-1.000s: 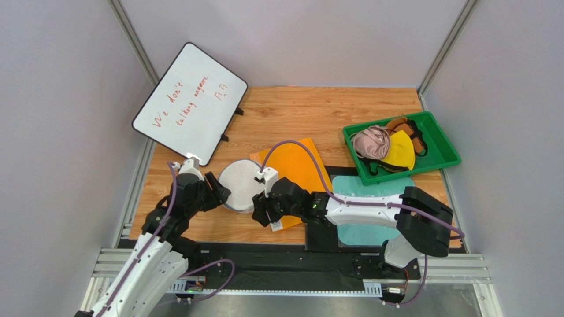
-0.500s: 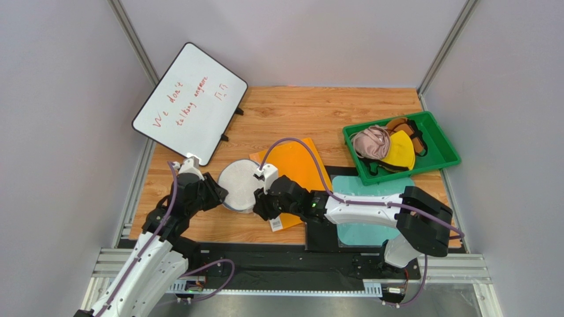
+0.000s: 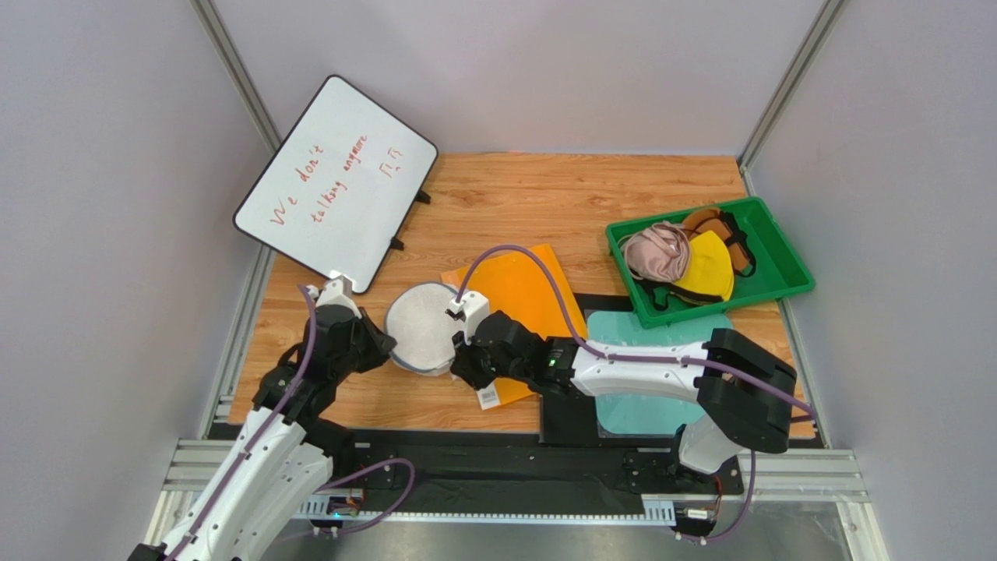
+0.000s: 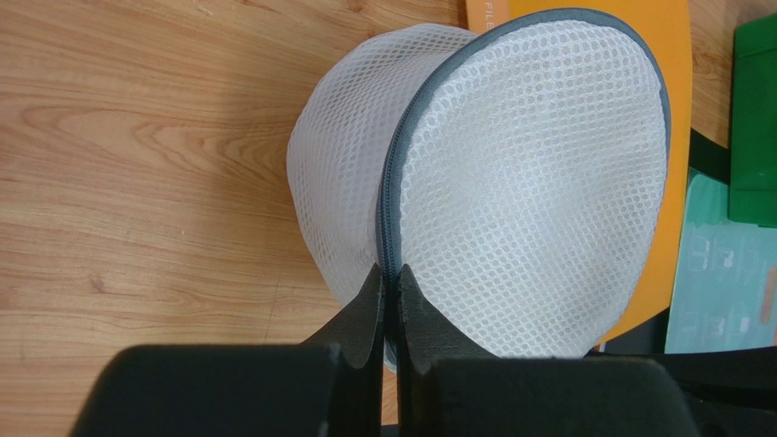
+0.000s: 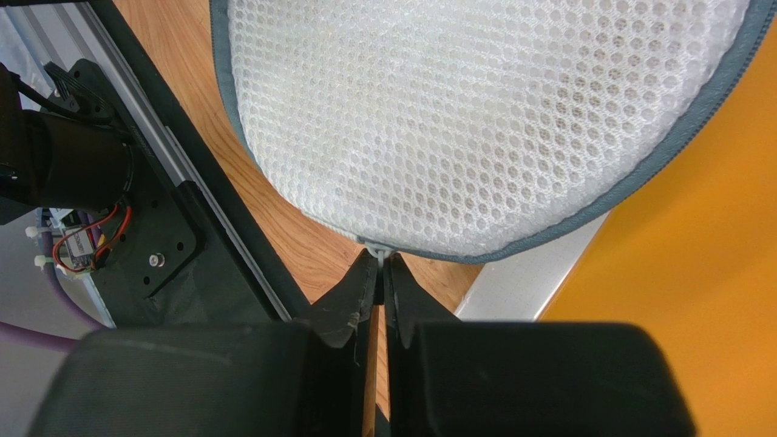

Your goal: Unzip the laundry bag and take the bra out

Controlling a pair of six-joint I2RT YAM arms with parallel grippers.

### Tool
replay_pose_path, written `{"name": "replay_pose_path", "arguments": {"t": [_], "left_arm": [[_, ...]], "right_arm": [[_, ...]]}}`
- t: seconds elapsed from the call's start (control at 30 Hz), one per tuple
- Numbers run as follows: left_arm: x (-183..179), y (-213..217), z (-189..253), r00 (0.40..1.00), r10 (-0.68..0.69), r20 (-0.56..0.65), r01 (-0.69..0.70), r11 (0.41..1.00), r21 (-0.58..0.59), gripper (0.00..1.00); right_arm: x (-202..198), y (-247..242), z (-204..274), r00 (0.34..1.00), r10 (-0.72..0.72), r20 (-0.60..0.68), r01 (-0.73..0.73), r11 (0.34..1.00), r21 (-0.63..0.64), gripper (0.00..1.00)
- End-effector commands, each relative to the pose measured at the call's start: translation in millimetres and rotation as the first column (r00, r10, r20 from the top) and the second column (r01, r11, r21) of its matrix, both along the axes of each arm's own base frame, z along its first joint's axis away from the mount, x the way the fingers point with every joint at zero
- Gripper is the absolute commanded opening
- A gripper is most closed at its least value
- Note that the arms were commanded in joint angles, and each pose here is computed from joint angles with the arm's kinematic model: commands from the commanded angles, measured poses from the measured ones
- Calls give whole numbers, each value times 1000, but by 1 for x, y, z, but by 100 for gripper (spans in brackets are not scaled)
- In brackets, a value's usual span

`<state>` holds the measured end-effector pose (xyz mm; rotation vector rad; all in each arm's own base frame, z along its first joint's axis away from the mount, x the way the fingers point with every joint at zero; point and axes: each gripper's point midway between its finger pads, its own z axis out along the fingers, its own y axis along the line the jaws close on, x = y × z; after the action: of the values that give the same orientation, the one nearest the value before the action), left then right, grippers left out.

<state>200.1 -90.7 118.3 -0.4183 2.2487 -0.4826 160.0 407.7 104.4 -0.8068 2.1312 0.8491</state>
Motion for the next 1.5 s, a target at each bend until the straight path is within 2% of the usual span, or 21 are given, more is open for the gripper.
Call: {"name": "replay_pose_path", "arguments": {"t": [0.0, 0.03, 0.33, 0.5, 0.53, 0.6, 0.63, 0.67, 0.73, 0.9, 1.1, 1.27, 1.37, 1.47], "left_arm": [[11, 8, 17, 999, 7, 45, -10, 998, 61, 0], [13, 9, 19, 999, 4, 41, -7, 997, 75, 0], [35, 15, 35, 999, -35, 39, 28, 982, 189, 0], [49, 11, 35, 999, -43, 23, 38, 986, 162, 0], [49, 9, 35, 999, -48, 16, 45, 986, 159, 3], [48, 2, 40, 997, -73, 18, 70, 989, 131, 21], [45, 0, 42, 996, -85, 20, 82, 990, 119, 48], [42, -4, 44, 994, -106, 21, 103, 990, 101, 60], [31, -5, 42, 994, -111, 10, 110, 991, 77, 74], [5, -13, 31, 993, -117, -11, 117, 993, -15, 75], [-24, 1, 27, 998, -62, -28, 62, 998, -8, 75], [-28, 2, 18, 997, -47, -62, 46, 999, -12, 75], [-29, -10, 9, 993, -78, -88, 72, 995, -67, 74], [-21, -17, 14, 996, -74, -44, 69, 991, -118, 72]], "right_arm": [[4, 2, 28, 999, -12, 47, 10, 999, 51, 3], [3, 0, 30, 999, -9, 48, 6, 999, 54, 0], [-11, -4, 28, 999, 33, 7, -33, 997, 71, 0], [-21, 2, 29, 997, 64, -45, -58, 990, 126, 0], [-22, 4, 28, 997, 64, -54, -56, 990, 131, 0], [-20, 9, 33, 997, 47, -66, -36, 987, 159, 0], [-19, 11, 32, 997, 39, -71, -27, 986, 162, 0], [-16, 14, 36, 997, 25, -70, -12, 984, 180, 0], [-15, 21, 40, 996, 17, -85, 1, 979, 203, 0], [-8, 38, 48, 994, -13, -109, 39, 969, 244, 0], [6, 41, 49, 985, -126, -118, 151, 959, 240, 0], [8, 46, 55, 983, -133, -126, 163, 952, 261, 0], [4, 54, 56, 986, -114, -124, 143, 954, 265, 0], [-4, 60, 54, 989, -80, -126, 111, 959, 262, 0]]}}
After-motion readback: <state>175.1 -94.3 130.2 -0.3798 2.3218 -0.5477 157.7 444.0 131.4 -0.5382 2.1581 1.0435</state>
